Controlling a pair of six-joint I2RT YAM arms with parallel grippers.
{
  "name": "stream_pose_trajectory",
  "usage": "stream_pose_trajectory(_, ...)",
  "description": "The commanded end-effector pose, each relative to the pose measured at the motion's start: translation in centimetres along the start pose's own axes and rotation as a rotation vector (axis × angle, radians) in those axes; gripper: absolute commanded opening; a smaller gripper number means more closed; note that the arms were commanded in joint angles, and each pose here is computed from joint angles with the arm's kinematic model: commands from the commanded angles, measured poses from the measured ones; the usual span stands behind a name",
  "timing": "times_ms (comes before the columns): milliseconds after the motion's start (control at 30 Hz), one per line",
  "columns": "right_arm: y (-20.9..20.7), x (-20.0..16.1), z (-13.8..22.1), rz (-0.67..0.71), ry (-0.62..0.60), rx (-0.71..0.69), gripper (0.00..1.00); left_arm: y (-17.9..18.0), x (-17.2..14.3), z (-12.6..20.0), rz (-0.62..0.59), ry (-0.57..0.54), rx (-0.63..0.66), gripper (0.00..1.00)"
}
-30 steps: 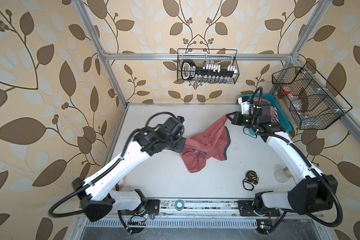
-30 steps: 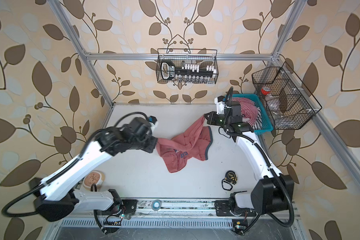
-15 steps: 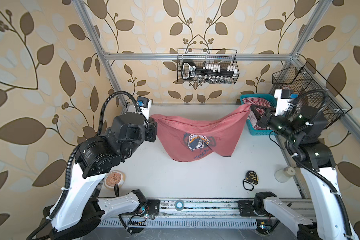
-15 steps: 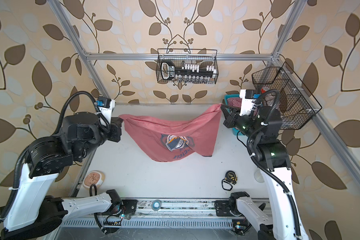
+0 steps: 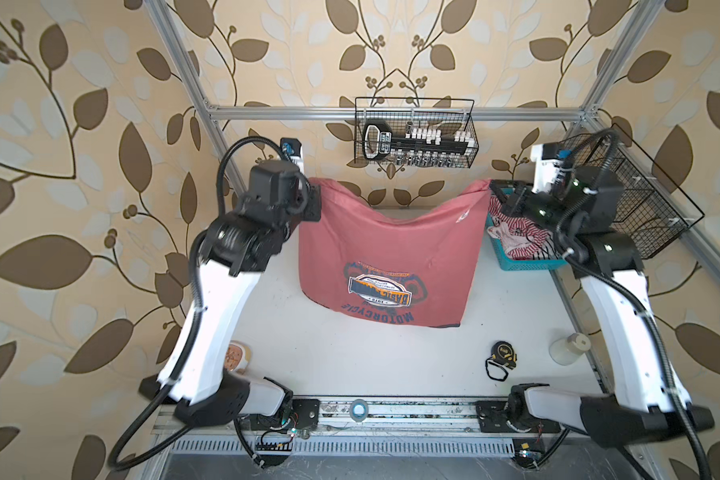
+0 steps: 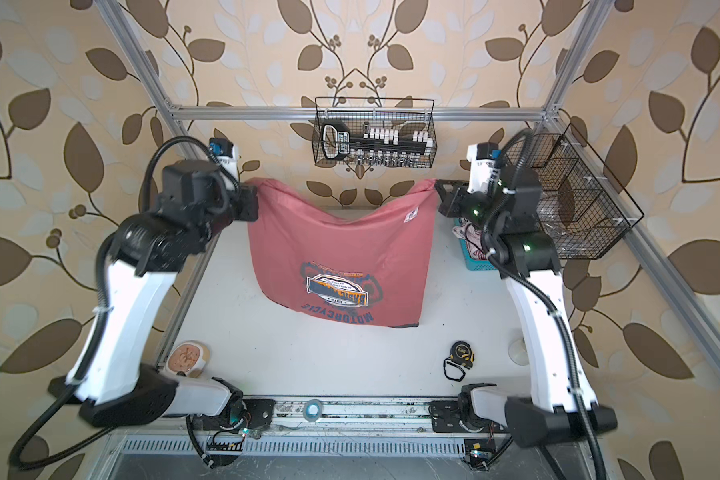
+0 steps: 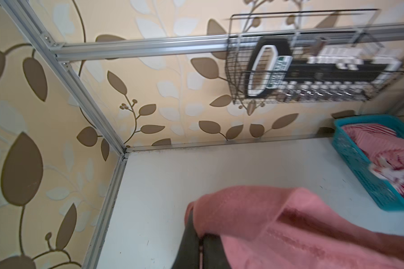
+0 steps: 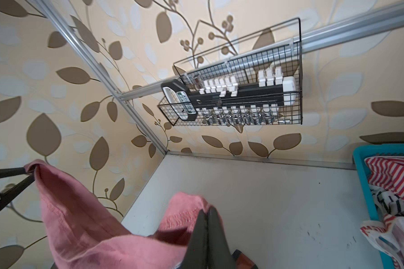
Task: Fold and stack tank tops
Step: Smooth out the tank top at the center of the table.
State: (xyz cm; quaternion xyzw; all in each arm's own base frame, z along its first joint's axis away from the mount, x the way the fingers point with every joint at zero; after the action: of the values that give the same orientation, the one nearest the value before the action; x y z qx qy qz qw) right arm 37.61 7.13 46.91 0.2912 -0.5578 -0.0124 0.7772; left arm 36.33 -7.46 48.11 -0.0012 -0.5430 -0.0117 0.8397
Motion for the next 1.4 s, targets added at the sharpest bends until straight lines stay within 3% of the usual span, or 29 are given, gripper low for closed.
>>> stream_pose_trajectory(0,0.7,3.8,-1.5,0.023,-0.042,0.056,0.0,0.6,3.6,-4.6,0.052,-0.033,-0.112,0.0)
stream_pose_trajectory(67,1.5,6.5,-2.3,0.032,-0.078,0.103,0.0,1.2,7.4,-4.0,0.066,-0.169,-0.147,0.0)
stream_pose_trajectory(167,3.4,10.6,-2.0,0.047,-0.168,0.198,0.0,3.2,10.2,-5.0,0.199,-0.292,-0.254,0.0)
stream_pose_trajectory(233,5.2,12.8,-0.7,0.079,-0.246,0.27,0.0,4.6,12.1,-3.0,0.287,-0.425,-0.316,0.0)
stream_pose_trajectory(300,6.7,13.9,0.9,0.109,-0.307,0.33,0.0,5.0,13.4,0.1,0.292,-0.54,-0.319,0.0)
stream_pose_trajectory(433,8.8,13.2,4.7,0.202,-0.397,0.404,0.0,4.3,15.1,5.1,0.248,-0.656,-0.385,0.0)
stream_pose_trajectory(633,8.2,8.3,7.7,0.267,-0.425,0.384,0.0,3.3,12.8,6.8,0.231,-0.658,-0.46,0.0)
stream_pose_trajectory(767,6.7,3.8,8.0,0.241,-0.328,0.344,0.0,3.1,9.5,6.4,0.262,-0.603,-0.468,0.0)
stream_pose_trajectory(800,6.0,1.9,7.8,0.224,-0.29,0.336,0.0,2.5,6.3,5.6,0.271,-0.526,-0.496,0.0)
stream_pose_trajectory(833,4.9,-2.8,7.4,0.201,-0.197,0.318,0.0,1.3,-0.5,3.6,0.311,-0.37,-0.544,0.0)
stream_pose_trajectory(967,3.5,-12.4,6.2,0.19,0.023,0.249,0.0,-1.8,-12.0,0.7,0.313,-0.091,-0.555,0.0)
stream_pose_trajectory(1067,2.5,-18.7,5.7,0.163,0.19,0.199,0.0,-4.1,-19.3,0.5,0.314,0.151,-0.569,0.0)
stream_pose_trajectory(1200,1.3,-23.1,6.3,0.128,0.302,0.122,0.0,-6.4,-24.9,2.9,0.294,0.293,-0.585,0.0)
stream_pose_trajectory(1367,0.2,-24.8,7.4,0.111,0.371,0.056,0.0,-7.0,-27.8,6.0,0.281,0.392,-0.606,0.0)
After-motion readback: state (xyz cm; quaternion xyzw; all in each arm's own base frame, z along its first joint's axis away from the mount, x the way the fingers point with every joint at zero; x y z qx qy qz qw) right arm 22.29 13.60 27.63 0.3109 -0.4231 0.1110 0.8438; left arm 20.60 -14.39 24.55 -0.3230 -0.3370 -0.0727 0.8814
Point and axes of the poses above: each gripper's point midway between its finger pads, its own z axis back along the fingers, its own y axis along the line the jaws close on, x = y × z, the point moved 4 cm from there along z, back along the fingers, and after that the axes turned 2 degrees about -z, right-handed, at the moved point
